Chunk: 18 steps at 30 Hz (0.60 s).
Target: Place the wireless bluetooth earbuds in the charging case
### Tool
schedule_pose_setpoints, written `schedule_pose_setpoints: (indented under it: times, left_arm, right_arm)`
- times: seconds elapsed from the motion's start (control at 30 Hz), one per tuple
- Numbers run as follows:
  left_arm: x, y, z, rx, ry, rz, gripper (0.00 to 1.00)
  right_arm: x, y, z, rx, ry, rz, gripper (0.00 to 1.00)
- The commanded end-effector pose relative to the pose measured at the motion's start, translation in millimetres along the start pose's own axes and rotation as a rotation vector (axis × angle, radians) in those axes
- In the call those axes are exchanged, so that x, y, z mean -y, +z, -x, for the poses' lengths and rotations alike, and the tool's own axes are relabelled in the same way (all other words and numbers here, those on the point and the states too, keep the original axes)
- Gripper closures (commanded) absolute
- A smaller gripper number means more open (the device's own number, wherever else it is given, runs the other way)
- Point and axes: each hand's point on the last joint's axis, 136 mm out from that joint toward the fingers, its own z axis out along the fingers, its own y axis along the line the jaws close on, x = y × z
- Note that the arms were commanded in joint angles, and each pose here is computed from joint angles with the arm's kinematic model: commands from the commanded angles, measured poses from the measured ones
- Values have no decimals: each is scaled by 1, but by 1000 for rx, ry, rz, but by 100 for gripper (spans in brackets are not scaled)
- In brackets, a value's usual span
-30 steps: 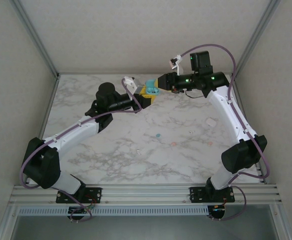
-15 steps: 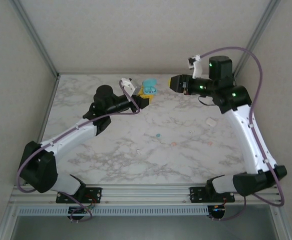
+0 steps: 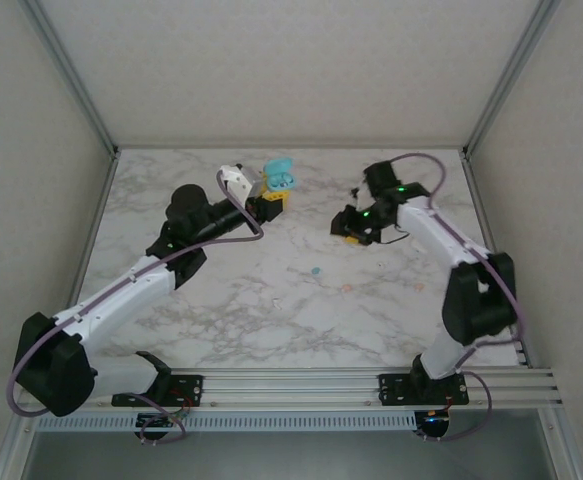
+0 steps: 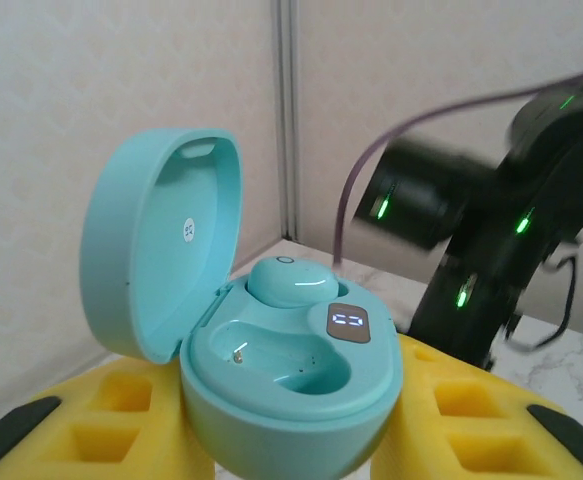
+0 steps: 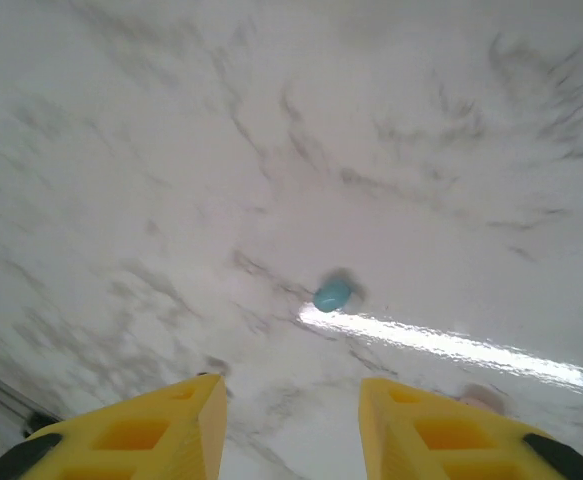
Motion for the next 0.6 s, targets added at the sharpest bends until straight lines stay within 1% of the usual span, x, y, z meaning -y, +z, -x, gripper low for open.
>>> schedule_pose_setpoints:
  times: [0.0, 0.2, 0.37, 0.57]
  left_arm:
    - [-2, -7, 11, 24, 32, 28, 76]
    - [-2, -13, 14, 23, 38, 42, 76]
    - [-3, -13, 13, 16, 36, 45, 76]
    - [-2, -10, 12, 9, 34, 37, 76]
  right_arm:
    - [-6, 28, -15, -111, -108, 0, 60]
    - [-1, 71, -11, -189, -185, -16, 59]
    - [2, 92, -14, -237, -247, -35, 62]
    - [5, 107, -20, -284, -265, -39, 62]
